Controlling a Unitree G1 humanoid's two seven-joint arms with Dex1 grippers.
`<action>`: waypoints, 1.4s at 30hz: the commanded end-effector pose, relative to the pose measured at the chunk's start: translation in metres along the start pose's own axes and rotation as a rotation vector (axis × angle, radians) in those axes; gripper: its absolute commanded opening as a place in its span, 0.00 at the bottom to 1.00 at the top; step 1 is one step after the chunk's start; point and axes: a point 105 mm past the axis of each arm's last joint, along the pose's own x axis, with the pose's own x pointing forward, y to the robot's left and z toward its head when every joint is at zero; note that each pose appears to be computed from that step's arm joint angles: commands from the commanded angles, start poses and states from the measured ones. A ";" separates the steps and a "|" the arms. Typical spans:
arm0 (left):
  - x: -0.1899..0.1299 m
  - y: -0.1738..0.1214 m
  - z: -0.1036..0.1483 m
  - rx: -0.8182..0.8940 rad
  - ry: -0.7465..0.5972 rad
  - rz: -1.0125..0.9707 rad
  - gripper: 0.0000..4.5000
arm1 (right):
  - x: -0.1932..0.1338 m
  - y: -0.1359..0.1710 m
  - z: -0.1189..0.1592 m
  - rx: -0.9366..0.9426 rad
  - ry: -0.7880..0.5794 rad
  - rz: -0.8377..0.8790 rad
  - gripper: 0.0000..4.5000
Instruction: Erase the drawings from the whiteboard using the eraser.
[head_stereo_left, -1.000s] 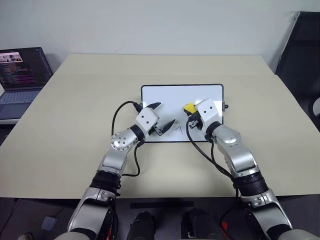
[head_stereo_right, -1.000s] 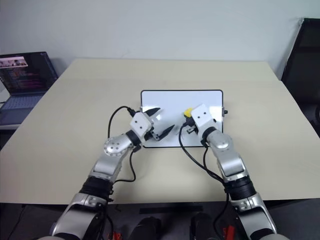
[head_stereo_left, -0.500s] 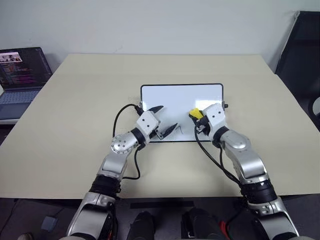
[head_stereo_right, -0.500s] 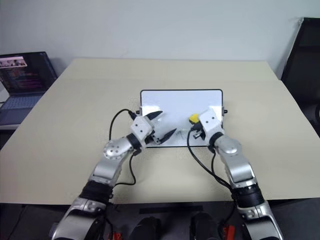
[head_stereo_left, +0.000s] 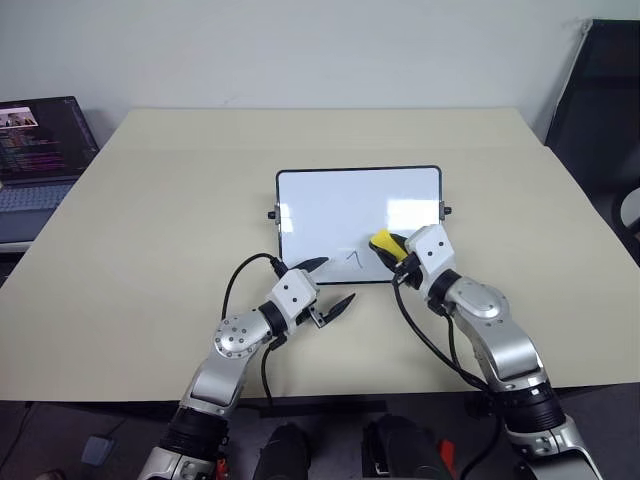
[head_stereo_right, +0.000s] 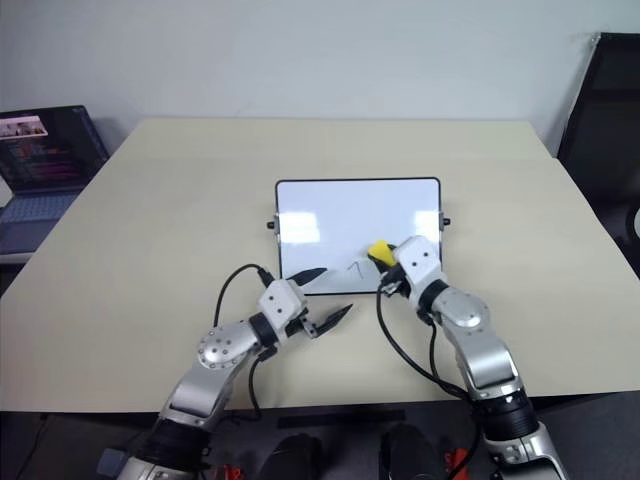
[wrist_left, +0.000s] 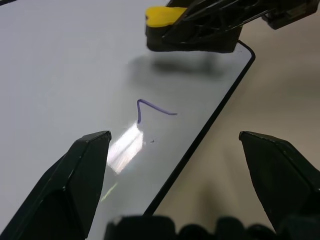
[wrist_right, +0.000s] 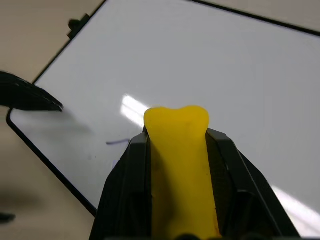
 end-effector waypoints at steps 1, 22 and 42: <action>0.003 0.005 0.012 0.033 -0.034 0.019 1.00 | 0.007 0.013 0.021 -0.083 -0.094 0.072 0.26; -0.018 0.022 0.004 0.046 0.023 0.085 1.00 | 0.031 0.030 0.002 -0.238 -0.051 0.188 0.26; -0.005 0.029 0.012 0.056 -0.008 0.082 1.00 | 0.010 -0.003 -0.045 -0.302 0.207 0.106 0.26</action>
